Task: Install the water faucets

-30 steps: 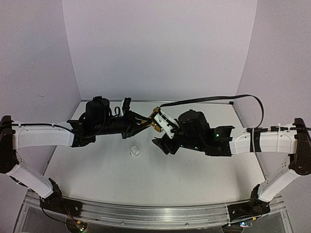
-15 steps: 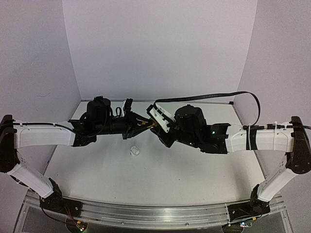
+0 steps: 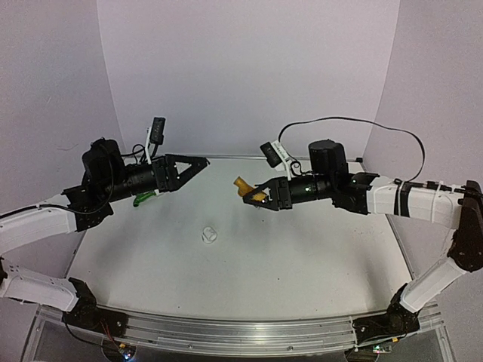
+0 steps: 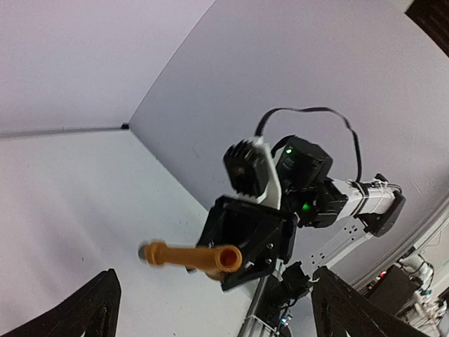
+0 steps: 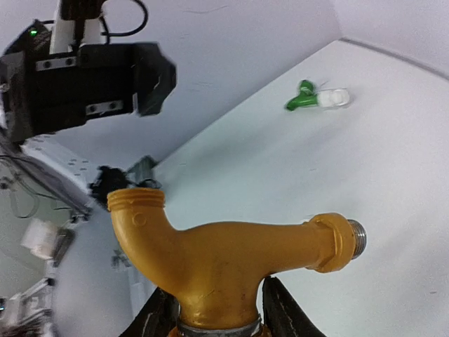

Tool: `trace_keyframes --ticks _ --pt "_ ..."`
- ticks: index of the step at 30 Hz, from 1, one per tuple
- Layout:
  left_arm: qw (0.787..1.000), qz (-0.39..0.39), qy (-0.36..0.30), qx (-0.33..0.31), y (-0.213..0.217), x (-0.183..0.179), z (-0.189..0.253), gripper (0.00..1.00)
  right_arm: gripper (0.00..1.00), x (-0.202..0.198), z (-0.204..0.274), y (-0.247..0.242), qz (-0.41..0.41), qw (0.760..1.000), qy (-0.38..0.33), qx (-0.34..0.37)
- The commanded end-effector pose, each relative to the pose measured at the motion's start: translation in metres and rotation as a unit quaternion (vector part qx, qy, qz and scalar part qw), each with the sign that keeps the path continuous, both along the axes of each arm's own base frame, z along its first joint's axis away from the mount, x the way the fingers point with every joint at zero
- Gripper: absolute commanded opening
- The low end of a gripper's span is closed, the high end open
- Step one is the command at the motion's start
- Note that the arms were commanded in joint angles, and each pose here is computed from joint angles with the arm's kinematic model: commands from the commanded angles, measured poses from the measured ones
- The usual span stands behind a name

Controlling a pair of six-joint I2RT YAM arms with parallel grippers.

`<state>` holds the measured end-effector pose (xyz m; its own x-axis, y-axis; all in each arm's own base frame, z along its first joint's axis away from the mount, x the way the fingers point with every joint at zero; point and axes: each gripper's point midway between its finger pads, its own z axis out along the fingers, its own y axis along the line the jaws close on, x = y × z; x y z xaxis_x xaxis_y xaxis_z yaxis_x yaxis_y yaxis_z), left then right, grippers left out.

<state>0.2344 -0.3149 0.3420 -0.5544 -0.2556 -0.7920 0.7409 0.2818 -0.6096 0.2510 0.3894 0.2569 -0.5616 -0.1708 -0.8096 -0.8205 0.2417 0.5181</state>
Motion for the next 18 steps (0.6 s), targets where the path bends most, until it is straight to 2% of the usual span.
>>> trace_keyframes --ticks 1,3,6,9,13,18 --pt "0.977 -0.098 -0.188 0.016 -0.006 -0.038 0.029 0.94 0.0 -0.084 0.069 0.002 0.196 0.963 0.163 0.091" --pt "0.96 -0.15 -0.237 0.019 -0.011 -0.055 0.032 0.94 0.0 -0.09 0.083 0.0 0.215 0.952 0.188 0.109" --pt "0.937 -0.227 -0.265 0.012 -0.017 -0.076 0.032 0.94 0.0 -0.094 0.099 -0.003 0.224 0.946 0.193 0.129" --pt "0.927 -0.277 -0.251 0.01 -0.026 -0.081 0.027 0.93 0.0 -0.094 0.108 -0.003 0.228 0.946 0.189 0.134" --pt "0.916 -0.349 -0.196 0.006 -0.042 -0.087 0.015 0.86 0.0 -0.092 0.112 -0.001 0.228 0.946 0.185 0.139" --pt "0.916 -0.365 -0.166 0.013 -0.056 -0.089 -0.002 0.76 0.0 -0.088 0.12 0.001 0.224 0.947 0.174 0.154"
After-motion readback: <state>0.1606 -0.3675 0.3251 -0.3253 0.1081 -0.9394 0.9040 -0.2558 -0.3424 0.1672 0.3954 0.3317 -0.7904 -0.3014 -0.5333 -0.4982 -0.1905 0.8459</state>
